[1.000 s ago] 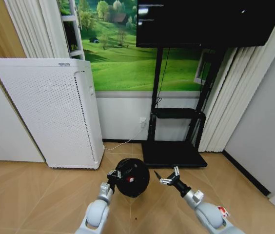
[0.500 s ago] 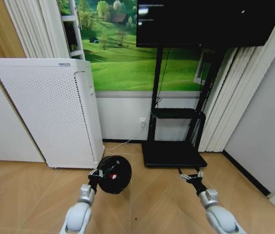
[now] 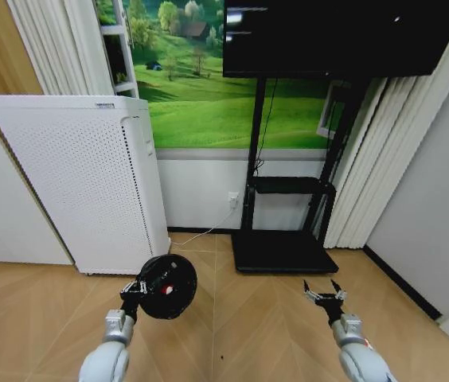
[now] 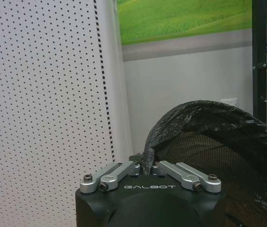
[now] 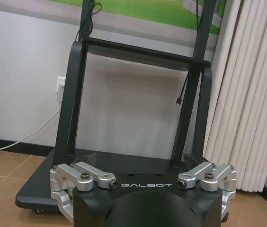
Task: Pick up the trash bin and place the garbage on the floor into it.
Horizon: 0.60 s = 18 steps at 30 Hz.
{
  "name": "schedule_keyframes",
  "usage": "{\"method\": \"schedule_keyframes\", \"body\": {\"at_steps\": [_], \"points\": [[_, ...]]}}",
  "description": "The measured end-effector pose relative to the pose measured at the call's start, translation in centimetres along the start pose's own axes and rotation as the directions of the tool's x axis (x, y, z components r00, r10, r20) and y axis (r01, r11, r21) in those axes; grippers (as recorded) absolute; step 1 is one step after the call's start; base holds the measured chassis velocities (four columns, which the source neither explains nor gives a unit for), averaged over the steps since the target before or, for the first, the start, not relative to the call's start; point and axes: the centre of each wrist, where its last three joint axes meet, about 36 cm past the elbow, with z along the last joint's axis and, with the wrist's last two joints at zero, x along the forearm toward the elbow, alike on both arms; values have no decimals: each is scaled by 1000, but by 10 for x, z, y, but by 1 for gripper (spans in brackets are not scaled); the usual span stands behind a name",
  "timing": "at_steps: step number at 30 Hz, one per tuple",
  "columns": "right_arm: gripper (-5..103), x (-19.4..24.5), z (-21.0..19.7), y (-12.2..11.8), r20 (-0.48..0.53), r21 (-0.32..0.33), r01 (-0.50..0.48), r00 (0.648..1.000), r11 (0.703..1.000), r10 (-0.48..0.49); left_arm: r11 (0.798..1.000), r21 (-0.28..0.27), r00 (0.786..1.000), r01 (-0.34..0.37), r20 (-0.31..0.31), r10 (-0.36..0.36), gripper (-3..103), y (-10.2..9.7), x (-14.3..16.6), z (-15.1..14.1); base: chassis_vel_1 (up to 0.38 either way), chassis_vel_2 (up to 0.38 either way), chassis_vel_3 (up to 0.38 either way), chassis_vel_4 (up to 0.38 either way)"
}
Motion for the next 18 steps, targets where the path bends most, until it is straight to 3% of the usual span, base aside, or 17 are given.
{"method": "schedule_keyframes", "body": {"at_steps": [10,18], "points": [[100,-6,3,-1,-17,-18,-4,1000,1000,4,1000,1,1000,-8,-2,8,4,-4,-3,1,-17,-13,24,22],[100,-10,7,2,-33,-20,11,999,1000,-12,1000,-1,1000,-6,-6,6,4,-2,-4,3,-173,-169,151,169]]}}
